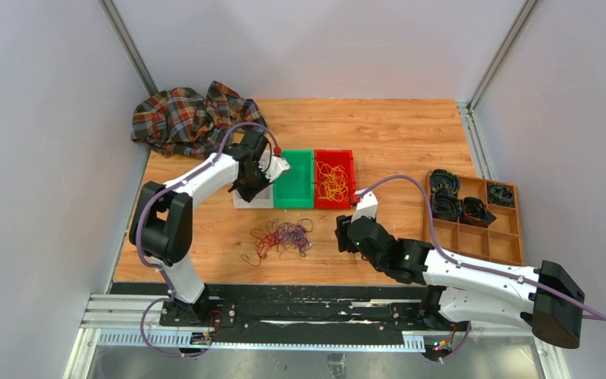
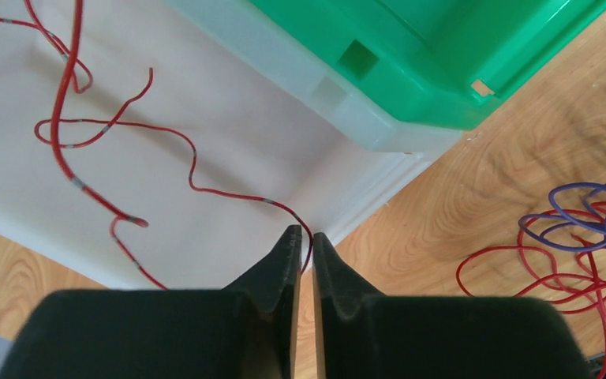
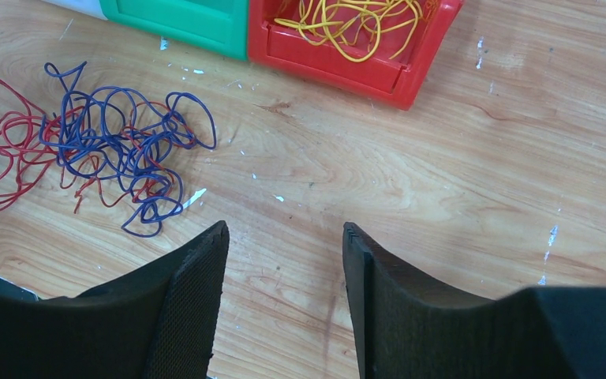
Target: Untangle the cables
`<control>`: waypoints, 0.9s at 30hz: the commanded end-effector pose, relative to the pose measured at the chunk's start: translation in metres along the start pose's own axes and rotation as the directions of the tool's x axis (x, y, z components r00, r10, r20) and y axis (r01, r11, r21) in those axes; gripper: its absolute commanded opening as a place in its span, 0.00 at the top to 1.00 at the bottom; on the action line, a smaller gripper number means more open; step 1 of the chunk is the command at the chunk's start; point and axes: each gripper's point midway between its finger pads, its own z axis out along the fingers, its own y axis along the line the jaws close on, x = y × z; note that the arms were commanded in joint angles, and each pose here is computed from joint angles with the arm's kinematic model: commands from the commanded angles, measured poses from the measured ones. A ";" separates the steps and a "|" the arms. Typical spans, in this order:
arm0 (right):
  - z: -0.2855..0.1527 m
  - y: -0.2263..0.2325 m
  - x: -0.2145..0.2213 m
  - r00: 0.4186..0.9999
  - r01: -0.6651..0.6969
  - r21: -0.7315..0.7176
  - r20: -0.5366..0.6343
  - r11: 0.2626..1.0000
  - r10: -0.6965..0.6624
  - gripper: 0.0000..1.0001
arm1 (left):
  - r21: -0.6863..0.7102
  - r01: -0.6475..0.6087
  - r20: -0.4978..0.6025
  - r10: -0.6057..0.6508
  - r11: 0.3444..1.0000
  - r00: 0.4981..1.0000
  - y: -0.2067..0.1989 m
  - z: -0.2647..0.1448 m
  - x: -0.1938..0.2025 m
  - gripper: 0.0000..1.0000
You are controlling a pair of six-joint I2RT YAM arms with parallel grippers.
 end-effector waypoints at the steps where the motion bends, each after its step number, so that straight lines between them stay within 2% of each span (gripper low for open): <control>1: -0.002 0.000 0.000 1.000 -0.015 0.003 0.012 1.000 0.015 0.46 | -0.025 -0.013 0.037 0.014 1.000 0.999 0.007 -0.003 -0.017 0.93; 4: -0.002 0.000 0.003 1.000 -0.020 0.001 0.005 1.000 0.020 0.47 | -0.033 -0.017 0.045 0.019 0.999 0.999 0.011 -0.006 -0.022 0.98; 10: -0.002 -0.002 0.006 1.000 -0.031 0.004 0.004 1.000 0.031 0.49 | -0.042 -0.034 0.064 0.036 0.999 0.997 0.016 -0.012 -0.033 0.99; 17: -0.002 -0.001 0.003 1.000 -0.025 0.004 0.005 1.000 0.025 0.51 | -0.069 -0.028 0.048 0.032 0.997 0.998 0.033 0.012 -0.048 0.99; 22: -0.004 -0.003 0.003 1.000 -0.023 0.012 0.004 1.000 0.023 0.51 | -0.038 -0.016 0.049 0.018 0.999 0.999 0.032 0.033 -0.056 0.99; 24: -0.005 -0.004 0.003 1.000 -0.024 0.013 0.006 1.000 0.024 0.51 | -0.035 -0.015 0.050 0.017 0.999 0.999 0.032 0.034 -0.056 0.96; 27: -0.006 -0.005 0.001 1.000 -0.025 0.014 0.011 1.000 0.025 0.50 | -0.044 -0.017 0.067 0.020 0.999 0.998 0.032 0.023 -0.057 0.77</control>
